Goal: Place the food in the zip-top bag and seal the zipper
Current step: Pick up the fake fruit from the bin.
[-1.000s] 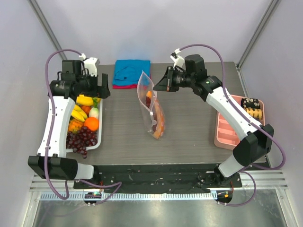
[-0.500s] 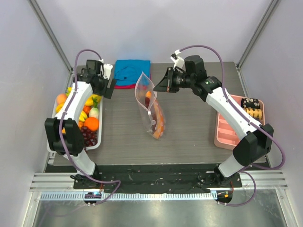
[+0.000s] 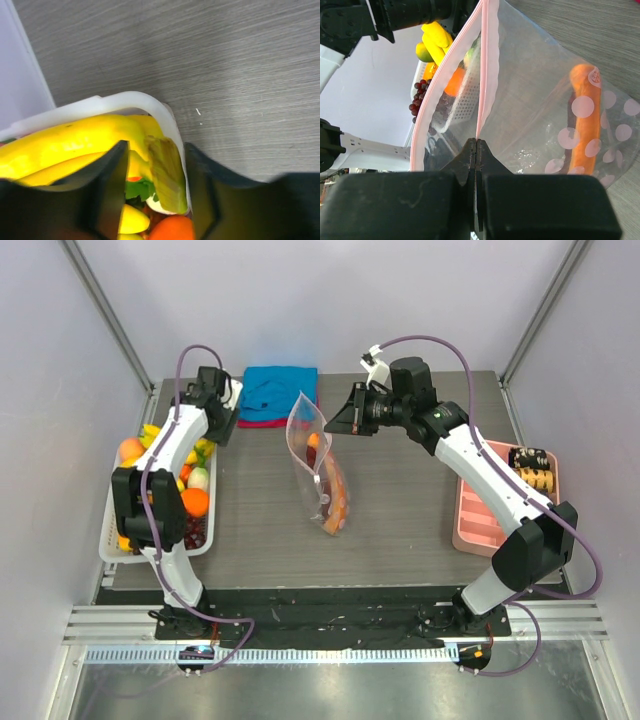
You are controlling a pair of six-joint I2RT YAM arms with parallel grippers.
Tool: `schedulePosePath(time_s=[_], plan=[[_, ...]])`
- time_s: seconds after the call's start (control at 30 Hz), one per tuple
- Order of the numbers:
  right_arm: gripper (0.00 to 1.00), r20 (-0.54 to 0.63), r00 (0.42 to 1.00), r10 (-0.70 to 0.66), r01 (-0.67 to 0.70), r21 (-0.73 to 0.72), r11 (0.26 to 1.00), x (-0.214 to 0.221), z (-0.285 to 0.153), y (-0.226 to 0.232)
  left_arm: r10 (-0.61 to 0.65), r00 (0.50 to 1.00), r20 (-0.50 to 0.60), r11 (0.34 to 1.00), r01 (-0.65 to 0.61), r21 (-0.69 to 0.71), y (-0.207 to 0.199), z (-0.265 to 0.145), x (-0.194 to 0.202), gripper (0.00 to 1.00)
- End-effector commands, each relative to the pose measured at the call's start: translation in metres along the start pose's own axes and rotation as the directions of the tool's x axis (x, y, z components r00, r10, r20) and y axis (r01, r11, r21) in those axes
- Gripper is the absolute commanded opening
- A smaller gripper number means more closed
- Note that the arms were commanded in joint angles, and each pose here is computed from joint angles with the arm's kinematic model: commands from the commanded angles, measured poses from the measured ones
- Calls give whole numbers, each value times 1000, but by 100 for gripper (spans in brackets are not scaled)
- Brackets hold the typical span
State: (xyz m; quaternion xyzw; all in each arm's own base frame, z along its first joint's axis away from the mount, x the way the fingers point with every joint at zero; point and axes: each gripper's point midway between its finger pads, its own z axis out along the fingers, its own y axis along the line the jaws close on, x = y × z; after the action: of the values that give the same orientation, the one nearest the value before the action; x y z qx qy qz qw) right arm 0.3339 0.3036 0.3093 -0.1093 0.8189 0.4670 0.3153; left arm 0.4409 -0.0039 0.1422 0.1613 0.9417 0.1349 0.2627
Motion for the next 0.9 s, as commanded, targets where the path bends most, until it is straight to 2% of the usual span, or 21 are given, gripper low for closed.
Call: schedulePosePath(time_s=[0.0,0.07,0.3,0.37,0.67,0.87], plan=[[1,33,999,-8,9,-16,1000,-10,-1,2,-56,996,66,998,58,-22,16,-33,-23,45],[1,35,999,-8,9,-15,1000,-10,-2,2,-69,996,59,998,69,1,14,-45,-21,34],[1,30,1000,-3,4,-14,1000,-11,1,0,-74,995,60,997,73,11,17,-78,-12,11],[1,31,1000,-3,3,-13,1000,-11,1,0,-77,995,69,997,77,11,19,-86,-12,2],[1,30,1000,-6,6,-14,1000,-10,0,0,-139,978,156,989,130,66,23,-145,-21,0],[1,27,1000,-2,3,-16,1000,-10,1,-1,-132,972,194,991,123,61,27,-167,-18,0]])
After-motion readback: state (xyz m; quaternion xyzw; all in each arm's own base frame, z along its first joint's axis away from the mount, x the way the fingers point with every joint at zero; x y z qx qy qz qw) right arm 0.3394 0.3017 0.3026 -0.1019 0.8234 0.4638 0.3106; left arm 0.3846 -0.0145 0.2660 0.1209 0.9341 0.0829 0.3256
